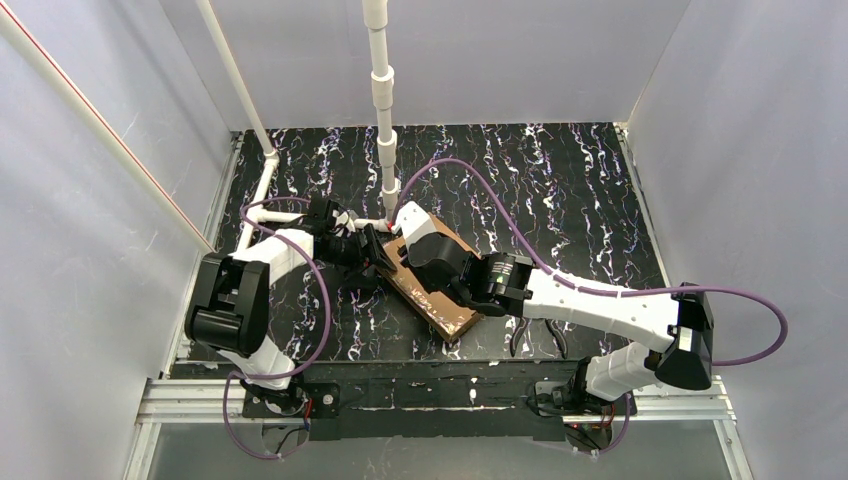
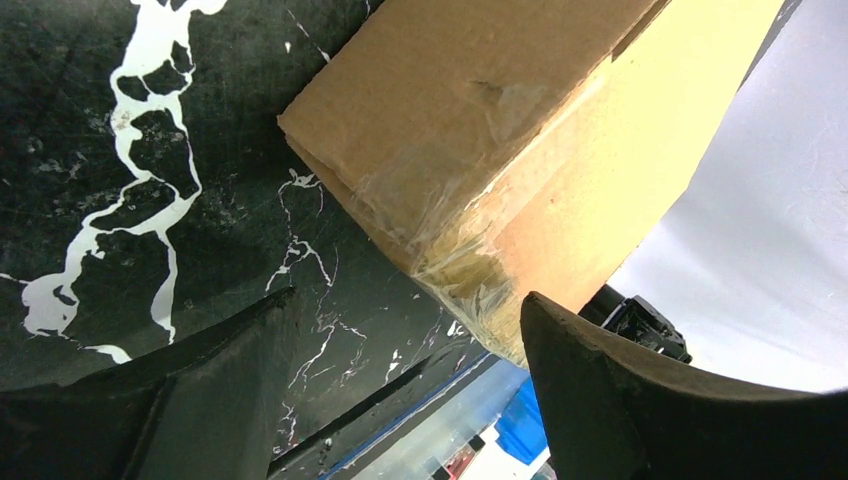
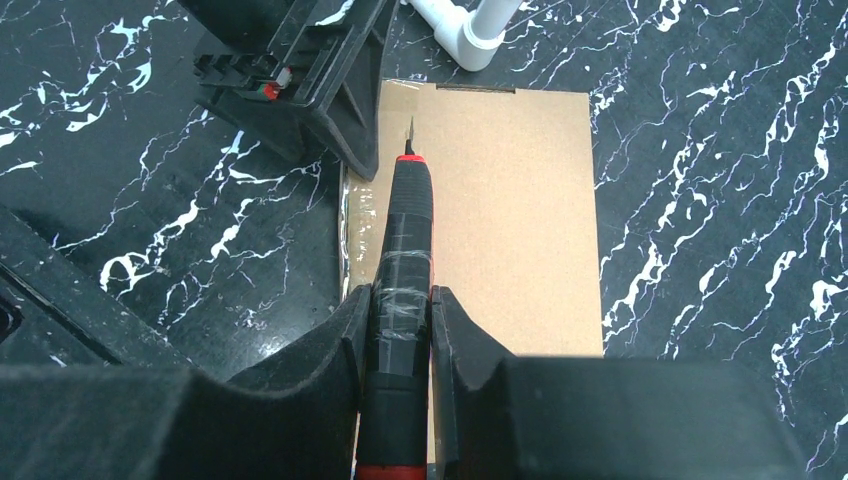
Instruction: Unpack the express box
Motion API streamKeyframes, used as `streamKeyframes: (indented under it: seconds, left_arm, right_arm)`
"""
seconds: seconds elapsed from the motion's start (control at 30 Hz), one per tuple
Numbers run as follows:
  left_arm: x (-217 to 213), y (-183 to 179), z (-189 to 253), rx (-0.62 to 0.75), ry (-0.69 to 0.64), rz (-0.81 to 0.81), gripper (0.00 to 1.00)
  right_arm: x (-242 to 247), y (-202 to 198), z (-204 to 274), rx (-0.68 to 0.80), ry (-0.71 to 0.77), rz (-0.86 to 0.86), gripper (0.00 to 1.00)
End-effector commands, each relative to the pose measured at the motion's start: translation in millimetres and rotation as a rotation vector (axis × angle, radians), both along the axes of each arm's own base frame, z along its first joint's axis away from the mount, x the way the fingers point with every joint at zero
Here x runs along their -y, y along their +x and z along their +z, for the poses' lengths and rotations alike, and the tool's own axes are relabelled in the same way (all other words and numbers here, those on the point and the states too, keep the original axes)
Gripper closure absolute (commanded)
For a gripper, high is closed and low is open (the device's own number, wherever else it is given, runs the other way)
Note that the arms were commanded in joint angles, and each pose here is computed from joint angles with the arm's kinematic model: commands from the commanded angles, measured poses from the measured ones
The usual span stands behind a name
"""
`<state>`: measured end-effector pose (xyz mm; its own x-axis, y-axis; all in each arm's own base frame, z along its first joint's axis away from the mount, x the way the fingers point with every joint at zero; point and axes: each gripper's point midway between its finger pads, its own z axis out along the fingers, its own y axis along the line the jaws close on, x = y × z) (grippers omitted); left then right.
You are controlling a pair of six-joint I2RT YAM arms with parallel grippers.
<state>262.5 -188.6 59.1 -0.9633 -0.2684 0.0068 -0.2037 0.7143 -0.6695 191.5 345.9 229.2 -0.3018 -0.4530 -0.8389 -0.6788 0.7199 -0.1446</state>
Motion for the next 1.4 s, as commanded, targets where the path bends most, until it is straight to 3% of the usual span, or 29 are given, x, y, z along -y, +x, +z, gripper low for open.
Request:
streamKeyframes:
  seconds: [0.0, 0.37, 0.63, 0.83, 0.97, 1.2, 1.37]
  left_arm:
    - [-0.9, -3.8, 15.7, 0.058, -0.008, -0.03, 0.22]
    - [9.5, -3.0, 17.9, 0.081, -0.099, -0.02, 0.24]
    - [10.0, 19.2, 27.3, 0.13, -0.085, 0.036, 0.29]
    - [8.0, 24.1, 13.2, 0.081, -0.043, 0.006, 0.29]
    - [3.7, 31.3, 16.1, 0.127, -0.061, 0.0, 0.29]
    - [-3.8, 37.8, 14.5, 0.093, -0.143, 0.044, 0.41]
    - [-1.2, 29.3, 16.5, 0.081, -0.171, 0.0, 0.44]
  right_arm:
    - [-2.9, 9.0, 31.8, 0.064, 0.056, -0.02, 0.99]
    - [-1.0, 9.4, 38.8, 0.063, 0.055, -0.031, 0.99]
    - [5.6, 8.3, 32.7, 0.07, 0.055, -0.033, 0.99]
    - [6.3, 6.1, 37.6, 0.09, 0.097, -0.007, 0.99]
    - [0.1, 5.5, 31.7, 0.085, 0.068, 0.02, 0.99]
    - [-7.3, 5.1, 38.8, 0.077, 0.09, 0.028, 0.99]
    - [-12.0, 3.7, 47.3, 0.07, 0.11, 0.039, 0.99]
